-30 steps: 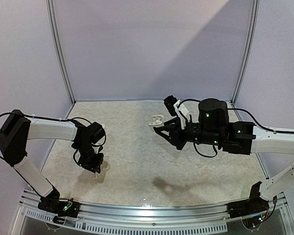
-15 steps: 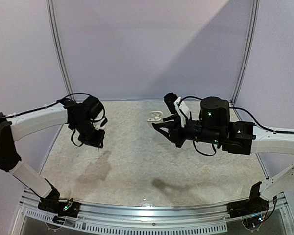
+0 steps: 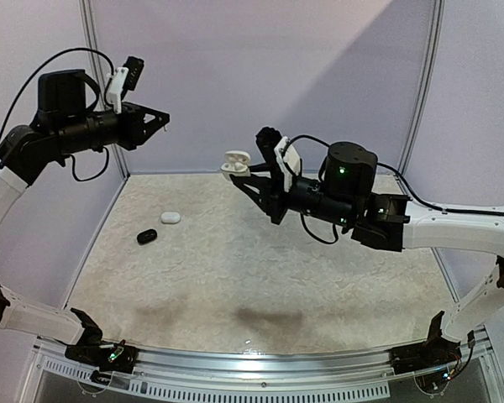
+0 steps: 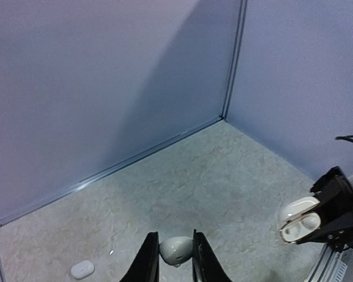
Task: Insert the wireless bluetooth earbuds into the charging case
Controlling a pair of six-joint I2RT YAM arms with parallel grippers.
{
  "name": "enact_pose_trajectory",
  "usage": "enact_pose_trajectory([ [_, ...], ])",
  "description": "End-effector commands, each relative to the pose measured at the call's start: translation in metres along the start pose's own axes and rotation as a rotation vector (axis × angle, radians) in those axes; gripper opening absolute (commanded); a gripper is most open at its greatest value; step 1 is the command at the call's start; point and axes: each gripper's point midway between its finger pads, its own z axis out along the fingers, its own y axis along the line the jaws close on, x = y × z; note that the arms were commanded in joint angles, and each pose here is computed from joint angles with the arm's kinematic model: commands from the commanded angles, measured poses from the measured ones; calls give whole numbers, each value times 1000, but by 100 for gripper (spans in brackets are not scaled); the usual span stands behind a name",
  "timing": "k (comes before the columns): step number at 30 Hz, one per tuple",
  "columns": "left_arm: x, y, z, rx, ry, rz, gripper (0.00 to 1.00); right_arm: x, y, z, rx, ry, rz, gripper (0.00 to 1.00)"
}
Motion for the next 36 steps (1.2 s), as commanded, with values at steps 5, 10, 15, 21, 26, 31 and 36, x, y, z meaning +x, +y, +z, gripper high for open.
enact_pose_trajectory([
  [5,-35,-72,-39,282,-139,155,0,-57,0,25,0,-177,-84,0],
  [10,-36,-91,-41,309,-164,214,0,-66,-10,28,66,-227,-95,0],
  [15,-39,-105,-38,283,-205,250,0,-71,-24,32,221,-266,-162,0],
  [21,-49,-112,-22,257,-273,271,0,-65,-28,37,256,-261,-162,0],
  [26,-30,-101,4,182,-205,264,0,-65,-27,35,246,-262,-146,0],
  [31,-24,-103,17,182,-195,251,0,-64,-27,31,245,-261,-140,0],
  [36,-22,-105,23,189,-208,274,0,-63,-26,28,242,-257,-137,0],
])
